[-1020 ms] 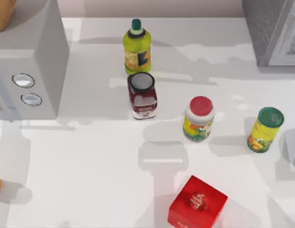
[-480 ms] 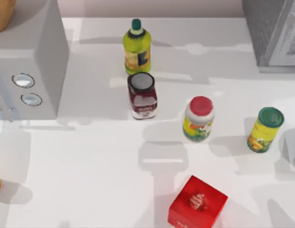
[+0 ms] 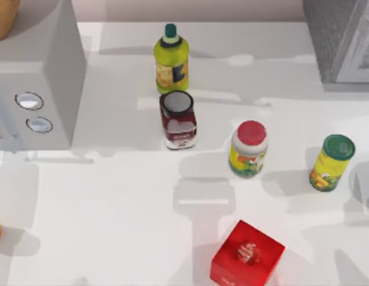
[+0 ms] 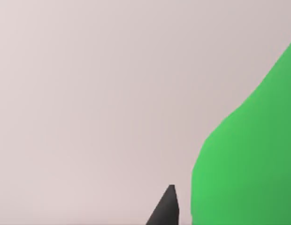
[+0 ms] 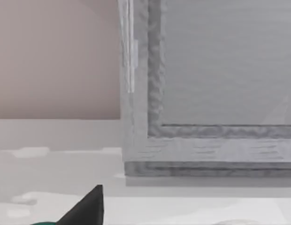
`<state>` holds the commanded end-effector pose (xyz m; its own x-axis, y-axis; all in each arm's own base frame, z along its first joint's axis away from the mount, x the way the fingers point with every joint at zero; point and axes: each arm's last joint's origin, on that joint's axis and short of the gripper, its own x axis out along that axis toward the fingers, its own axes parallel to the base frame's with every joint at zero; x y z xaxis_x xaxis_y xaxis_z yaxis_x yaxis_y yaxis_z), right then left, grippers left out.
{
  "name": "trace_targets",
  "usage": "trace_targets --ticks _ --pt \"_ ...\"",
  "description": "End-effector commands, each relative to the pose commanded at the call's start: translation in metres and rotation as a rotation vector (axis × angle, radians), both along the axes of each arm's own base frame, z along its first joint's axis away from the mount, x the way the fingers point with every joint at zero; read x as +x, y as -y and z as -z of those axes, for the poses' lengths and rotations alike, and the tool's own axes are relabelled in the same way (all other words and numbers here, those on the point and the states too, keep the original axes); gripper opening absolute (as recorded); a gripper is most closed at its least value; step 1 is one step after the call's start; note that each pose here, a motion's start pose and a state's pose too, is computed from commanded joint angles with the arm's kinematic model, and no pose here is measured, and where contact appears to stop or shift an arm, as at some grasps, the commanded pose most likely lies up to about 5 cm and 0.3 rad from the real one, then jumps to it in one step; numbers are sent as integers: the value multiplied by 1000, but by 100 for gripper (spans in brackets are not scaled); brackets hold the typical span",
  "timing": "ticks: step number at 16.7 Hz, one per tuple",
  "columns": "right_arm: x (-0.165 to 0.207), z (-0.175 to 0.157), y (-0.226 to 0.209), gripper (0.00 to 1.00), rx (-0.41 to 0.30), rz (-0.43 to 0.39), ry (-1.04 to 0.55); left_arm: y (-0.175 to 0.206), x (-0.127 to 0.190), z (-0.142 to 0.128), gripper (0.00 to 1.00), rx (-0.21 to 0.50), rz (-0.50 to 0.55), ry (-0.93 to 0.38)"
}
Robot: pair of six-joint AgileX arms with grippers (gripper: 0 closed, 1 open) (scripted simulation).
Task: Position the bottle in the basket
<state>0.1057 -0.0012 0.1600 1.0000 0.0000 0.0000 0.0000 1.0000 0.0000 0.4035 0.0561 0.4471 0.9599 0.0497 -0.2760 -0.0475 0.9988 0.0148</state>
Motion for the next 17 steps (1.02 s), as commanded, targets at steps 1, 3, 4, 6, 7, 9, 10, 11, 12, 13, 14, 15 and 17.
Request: trace_targets --ticks 1,3,4,6,7,9,10,11,12,13,14,15,17 --pt "0 0 0 100 0 0 0 0 0 0 23 0 0 0" --pt "0 0 0 100 0 0 0 0 0 0 38 0 0 0" --pt "0 0 0 100 0 0 0 0 0 0 45 0 0 0" --pt "0 0 0 100 0 0 0 0 0 0 60 0 0 0" --pt "0 0 0 100 0 0 0 0 0 0 68 0 0 0" --pt "0 0 0 100 0 0 0 0 0 0 83 0 0 0" --pt "0 0 0 100 0 0 0 0 0 0 90 0 0 0" --pt "0 0 0 100 0 0 0 0 0 0 98 0 0 0" --pt "0 0 0 100 0 0 0 0 0 0 100 0 0 0" --pt "0 0 0 100 0 0 0 0 0 0 100 0 0 0" --pt "0 0 0 100 0 0 0 0 0 0 100 0 0 0" --pt "0 0 0 100 0 0 0 0 0 0 100 0 0 0" --pt "0 0 0 100 0 0 0 0 0 0 100 0 0 0"
